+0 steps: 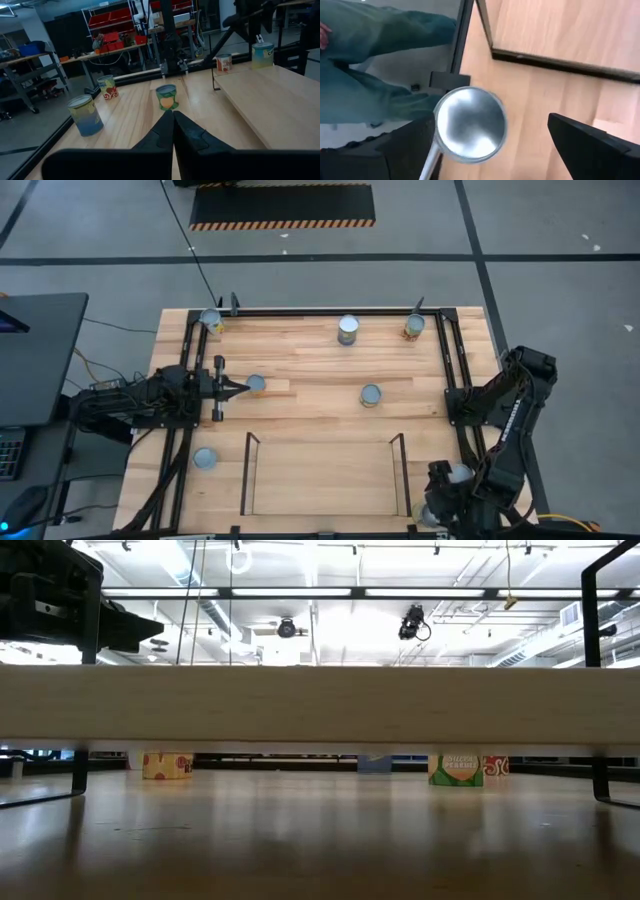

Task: Pick and place cans onto a shelf
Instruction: Put the canned carrots on the shelf

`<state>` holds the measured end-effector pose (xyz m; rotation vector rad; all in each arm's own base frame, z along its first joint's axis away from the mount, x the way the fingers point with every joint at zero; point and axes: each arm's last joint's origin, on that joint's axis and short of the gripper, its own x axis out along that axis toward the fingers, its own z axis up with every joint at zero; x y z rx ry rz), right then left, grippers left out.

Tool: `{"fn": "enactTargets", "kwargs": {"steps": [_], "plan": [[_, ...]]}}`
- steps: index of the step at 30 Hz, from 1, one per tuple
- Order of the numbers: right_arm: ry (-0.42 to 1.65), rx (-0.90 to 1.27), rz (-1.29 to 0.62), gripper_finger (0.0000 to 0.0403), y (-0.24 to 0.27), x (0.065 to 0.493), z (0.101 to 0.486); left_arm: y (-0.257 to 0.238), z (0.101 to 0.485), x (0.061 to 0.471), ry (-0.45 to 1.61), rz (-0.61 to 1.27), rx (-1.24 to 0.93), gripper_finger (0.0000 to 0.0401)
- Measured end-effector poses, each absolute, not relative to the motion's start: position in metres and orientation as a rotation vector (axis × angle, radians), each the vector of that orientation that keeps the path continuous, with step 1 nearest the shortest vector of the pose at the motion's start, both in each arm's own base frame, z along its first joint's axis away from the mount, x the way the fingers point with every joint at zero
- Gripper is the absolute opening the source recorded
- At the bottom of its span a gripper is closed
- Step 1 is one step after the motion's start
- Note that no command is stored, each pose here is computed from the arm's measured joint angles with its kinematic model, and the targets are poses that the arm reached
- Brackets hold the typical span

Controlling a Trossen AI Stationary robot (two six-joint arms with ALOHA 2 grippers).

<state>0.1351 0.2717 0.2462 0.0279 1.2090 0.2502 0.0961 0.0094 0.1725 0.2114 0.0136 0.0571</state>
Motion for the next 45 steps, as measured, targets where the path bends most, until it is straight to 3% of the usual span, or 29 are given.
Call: {"fn": "enactTargets", "kwargs": {"steps": [21,31,38,45], "plan": [[1.323,-0.115,0.296,0.0389,0.301,0.142,0.203,0.009,0.173,0.096,0.009,0.058,0.212,0.0011],[1.341,-0.171,0.302,0.0316,0.297,0.14,0.204,0.009,0.173,0.096,0.006,0.058,0.212,0.0011],[1.361,-0.171,0.449,0.0318,0.28,0.126,0.241,0.009,0.173,0.096,0.006,0.058,0.212,0.0011],[1.263,0.144,0.636,0.0323,0.251,0.119,0.305,0.009,0.173,0.096,0.006,0.058,0.212,0.0011]]}}
